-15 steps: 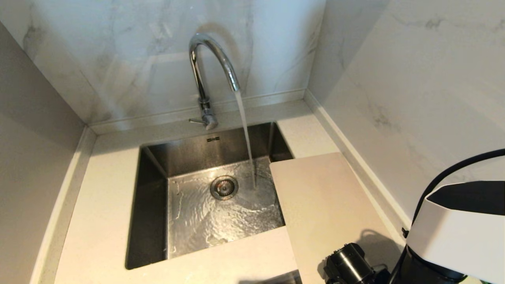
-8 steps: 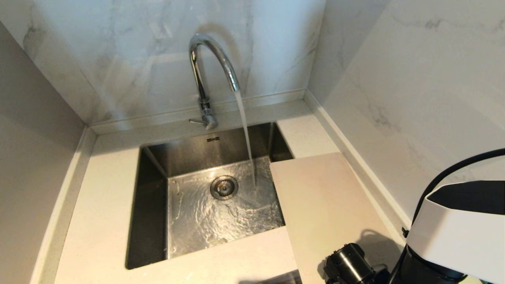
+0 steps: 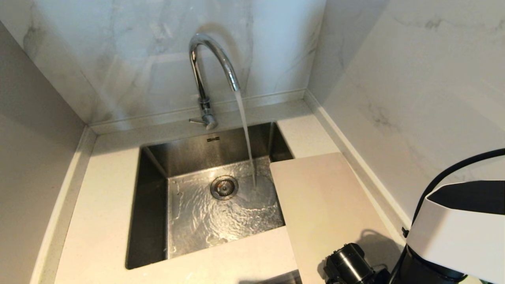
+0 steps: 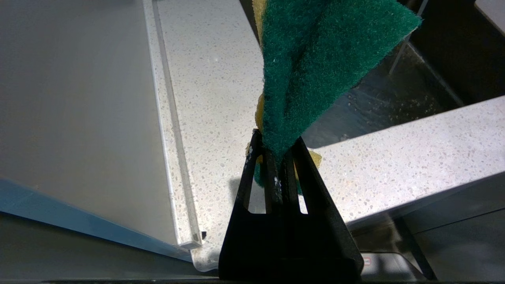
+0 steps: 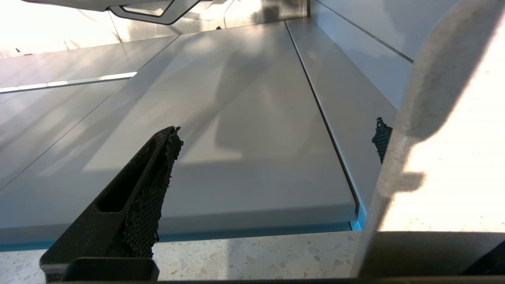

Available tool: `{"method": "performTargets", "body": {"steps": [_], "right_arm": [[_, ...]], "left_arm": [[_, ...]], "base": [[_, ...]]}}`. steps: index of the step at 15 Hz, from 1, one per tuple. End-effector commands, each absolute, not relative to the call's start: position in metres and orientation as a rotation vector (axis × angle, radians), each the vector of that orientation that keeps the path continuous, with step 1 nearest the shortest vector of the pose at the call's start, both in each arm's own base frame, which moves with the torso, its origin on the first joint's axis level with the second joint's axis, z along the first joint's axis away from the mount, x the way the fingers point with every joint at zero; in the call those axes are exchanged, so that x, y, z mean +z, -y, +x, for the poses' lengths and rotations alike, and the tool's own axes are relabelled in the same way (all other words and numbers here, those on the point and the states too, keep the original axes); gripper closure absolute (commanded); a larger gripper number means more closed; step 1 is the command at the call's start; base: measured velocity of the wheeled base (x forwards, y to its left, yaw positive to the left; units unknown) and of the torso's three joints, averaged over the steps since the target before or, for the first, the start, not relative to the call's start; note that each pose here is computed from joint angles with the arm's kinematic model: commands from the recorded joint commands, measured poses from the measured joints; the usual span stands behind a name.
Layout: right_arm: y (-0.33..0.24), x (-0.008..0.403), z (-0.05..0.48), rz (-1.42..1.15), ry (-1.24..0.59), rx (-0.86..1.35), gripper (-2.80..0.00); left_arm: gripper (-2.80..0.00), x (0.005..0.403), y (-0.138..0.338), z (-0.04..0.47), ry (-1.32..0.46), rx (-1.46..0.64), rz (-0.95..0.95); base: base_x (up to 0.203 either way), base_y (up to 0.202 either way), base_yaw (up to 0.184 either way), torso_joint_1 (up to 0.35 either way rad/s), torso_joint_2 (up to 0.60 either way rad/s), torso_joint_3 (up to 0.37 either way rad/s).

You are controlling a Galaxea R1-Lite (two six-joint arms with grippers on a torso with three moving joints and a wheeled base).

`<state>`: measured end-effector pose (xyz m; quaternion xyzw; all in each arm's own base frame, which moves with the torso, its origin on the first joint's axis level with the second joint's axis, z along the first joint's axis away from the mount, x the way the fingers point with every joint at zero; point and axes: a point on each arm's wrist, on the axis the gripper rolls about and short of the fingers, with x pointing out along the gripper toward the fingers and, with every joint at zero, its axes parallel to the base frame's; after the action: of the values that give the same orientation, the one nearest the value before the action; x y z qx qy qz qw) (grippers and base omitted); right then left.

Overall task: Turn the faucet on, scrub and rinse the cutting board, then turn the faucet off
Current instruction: Pick up the cutting board

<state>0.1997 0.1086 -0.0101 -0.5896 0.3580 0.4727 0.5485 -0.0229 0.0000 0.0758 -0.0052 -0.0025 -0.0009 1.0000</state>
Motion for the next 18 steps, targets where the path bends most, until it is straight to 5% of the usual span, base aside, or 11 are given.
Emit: {"method": "performTargets", "body": {"steps": [1, 8, 9, 18], "right_arm": [[-0.1083, -0.0110, 0.1995, -1.400, -0.848, 1.124, -2.80], [-0.1062, -0.0124, 0.2002, -1.373, -0.849, 1.140, -2.80], [-0.1063, -0.0121, 0.2003, -1.374, -0.847, 1.140, 0.00], [-0.1064, -0.0120, 0.2006, -1.377, -0.846, 1.139, 0.00]], "left_arm": [[0.00, 0.0755, 0.0000, -0.0227, 0.003, -0.002, -0.011], [0.00, 0.0755, 0.0000, -0.0227, 0.003, -0.002, -0.011], [0.00, 0.0755, 0.0000, -0.0227, 0.003, -0.001, -0.011], [0.00, 0.0755, 0.0000, -0.0227, 0.003, -0.002, -0.011]], "base": [[0.000, 0.000, 0.000, 0.000, 0.00, 0.000], [0.000, 0.000, 0.000, 0.000, 0.00, 0.000], [0.000, 0.000, 0.000, 0.000, 0.00, 0.000], [0.000, 0.000, 0.000, 0.000, 0.00, 0.000]]}}
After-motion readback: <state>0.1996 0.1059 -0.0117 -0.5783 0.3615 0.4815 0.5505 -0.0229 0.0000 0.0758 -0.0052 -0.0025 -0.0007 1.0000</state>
